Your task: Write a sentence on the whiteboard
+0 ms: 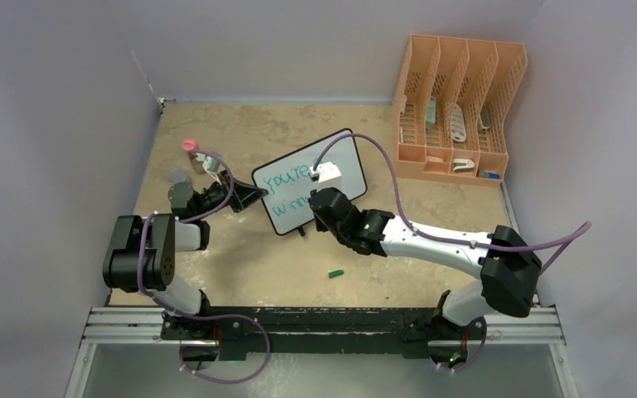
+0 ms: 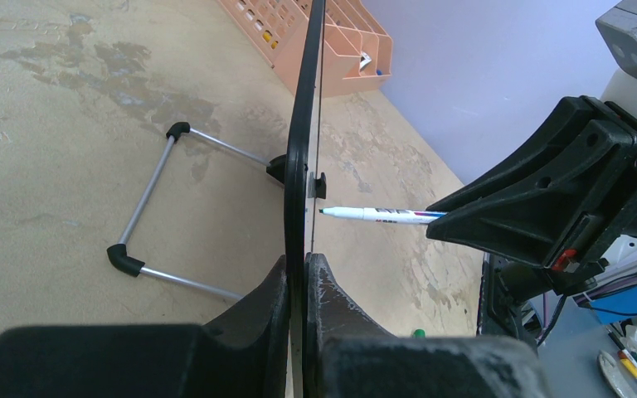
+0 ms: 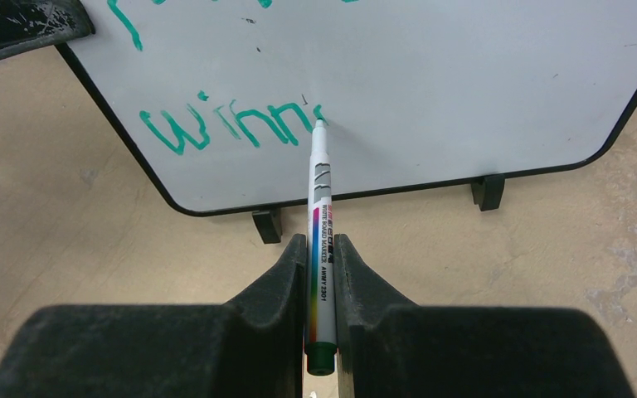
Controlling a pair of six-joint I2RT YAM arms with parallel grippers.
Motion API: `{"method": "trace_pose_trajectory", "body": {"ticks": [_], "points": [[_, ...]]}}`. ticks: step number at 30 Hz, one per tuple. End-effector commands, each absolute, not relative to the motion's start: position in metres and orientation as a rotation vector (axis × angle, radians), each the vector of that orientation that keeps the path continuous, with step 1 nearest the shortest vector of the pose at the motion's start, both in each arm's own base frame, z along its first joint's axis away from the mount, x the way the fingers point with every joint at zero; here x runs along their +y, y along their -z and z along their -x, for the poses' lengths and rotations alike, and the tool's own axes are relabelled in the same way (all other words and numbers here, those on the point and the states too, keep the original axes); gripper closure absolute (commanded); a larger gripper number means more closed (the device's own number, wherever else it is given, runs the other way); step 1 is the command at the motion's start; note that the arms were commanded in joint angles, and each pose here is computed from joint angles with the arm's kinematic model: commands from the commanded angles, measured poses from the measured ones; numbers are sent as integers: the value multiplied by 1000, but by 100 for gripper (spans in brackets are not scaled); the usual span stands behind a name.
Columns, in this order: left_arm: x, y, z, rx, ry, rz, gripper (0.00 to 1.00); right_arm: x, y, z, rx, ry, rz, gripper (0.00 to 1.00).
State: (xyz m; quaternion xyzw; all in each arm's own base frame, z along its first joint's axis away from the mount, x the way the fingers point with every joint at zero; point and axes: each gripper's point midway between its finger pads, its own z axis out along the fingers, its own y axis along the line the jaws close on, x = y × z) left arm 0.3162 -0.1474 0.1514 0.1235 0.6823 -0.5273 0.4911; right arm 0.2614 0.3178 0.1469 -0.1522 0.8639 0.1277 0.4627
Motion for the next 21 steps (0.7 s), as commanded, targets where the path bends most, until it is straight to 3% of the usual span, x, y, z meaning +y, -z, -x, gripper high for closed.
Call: {"method": "trace_pose_trajectory", "body": {"ticks": [1, 21], "points": [[-145, -167, -319, 1592, 1232, -353, 100, 323, -163, -263, 2084, -357, 352, 100], [-145, -167, -318, 1593, 1233, -354, 100, 323, -149, -270, 2089, -304, 350, 100]]}}
